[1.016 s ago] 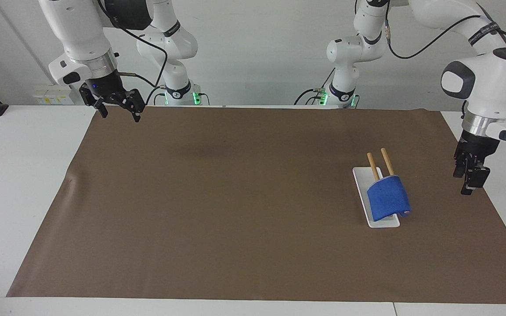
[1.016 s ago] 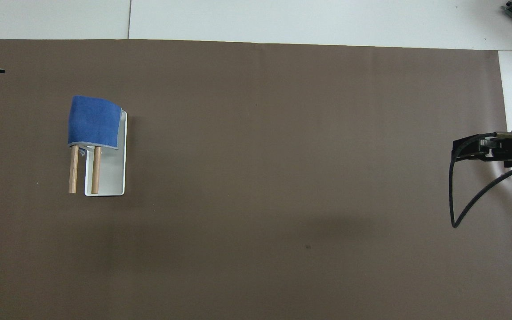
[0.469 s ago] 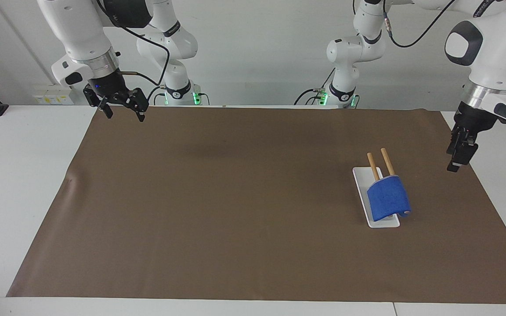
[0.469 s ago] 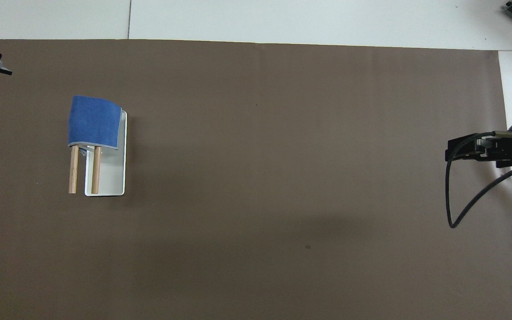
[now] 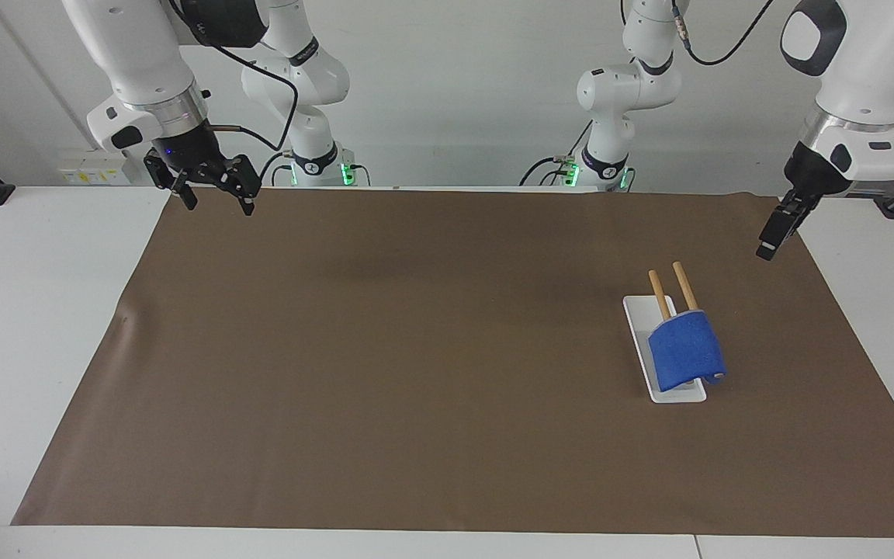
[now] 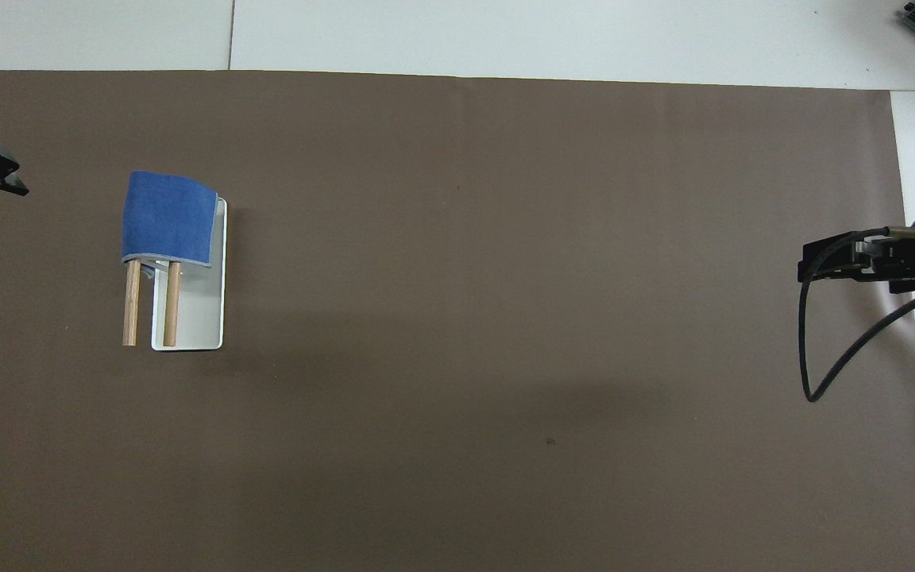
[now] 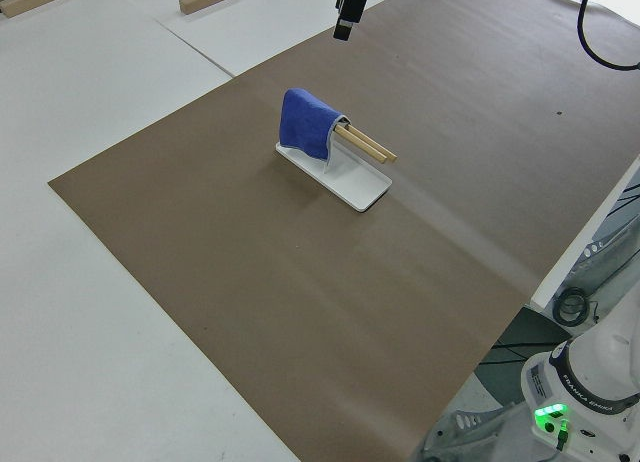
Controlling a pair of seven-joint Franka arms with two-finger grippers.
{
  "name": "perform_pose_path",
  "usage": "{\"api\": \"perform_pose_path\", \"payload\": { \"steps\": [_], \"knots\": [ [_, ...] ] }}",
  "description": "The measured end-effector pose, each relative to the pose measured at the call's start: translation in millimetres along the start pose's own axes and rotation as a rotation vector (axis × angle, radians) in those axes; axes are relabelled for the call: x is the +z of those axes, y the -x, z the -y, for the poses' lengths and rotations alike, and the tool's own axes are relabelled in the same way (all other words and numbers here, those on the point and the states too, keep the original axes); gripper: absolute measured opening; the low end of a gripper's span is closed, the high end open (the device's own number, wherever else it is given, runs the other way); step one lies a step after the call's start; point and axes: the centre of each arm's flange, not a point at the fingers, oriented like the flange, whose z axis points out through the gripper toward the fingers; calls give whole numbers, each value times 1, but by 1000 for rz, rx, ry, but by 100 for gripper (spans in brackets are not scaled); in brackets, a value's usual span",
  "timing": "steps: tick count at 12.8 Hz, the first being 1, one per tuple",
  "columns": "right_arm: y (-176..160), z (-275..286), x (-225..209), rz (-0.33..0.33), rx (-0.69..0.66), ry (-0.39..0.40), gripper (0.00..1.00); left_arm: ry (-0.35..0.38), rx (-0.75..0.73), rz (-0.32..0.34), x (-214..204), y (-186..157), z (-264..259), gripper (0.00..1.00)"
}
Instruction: Right arm passes towel to left arm to hang
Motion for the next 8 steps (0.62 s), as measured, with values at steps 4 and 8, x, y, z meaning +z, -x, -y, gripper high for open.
{"api": "perform_pose_path", "payload": {
  "steps": [4, 8],
  "knots": [
    [0, 0, 1, 3, 0, 0, 100, -25, 300, 51, 3, 7, 4, 76],
    [1, 0, 2, 9, 0, 2, 100, -29, 486, 72, 5, 13, 7, 76]
  ]
}}
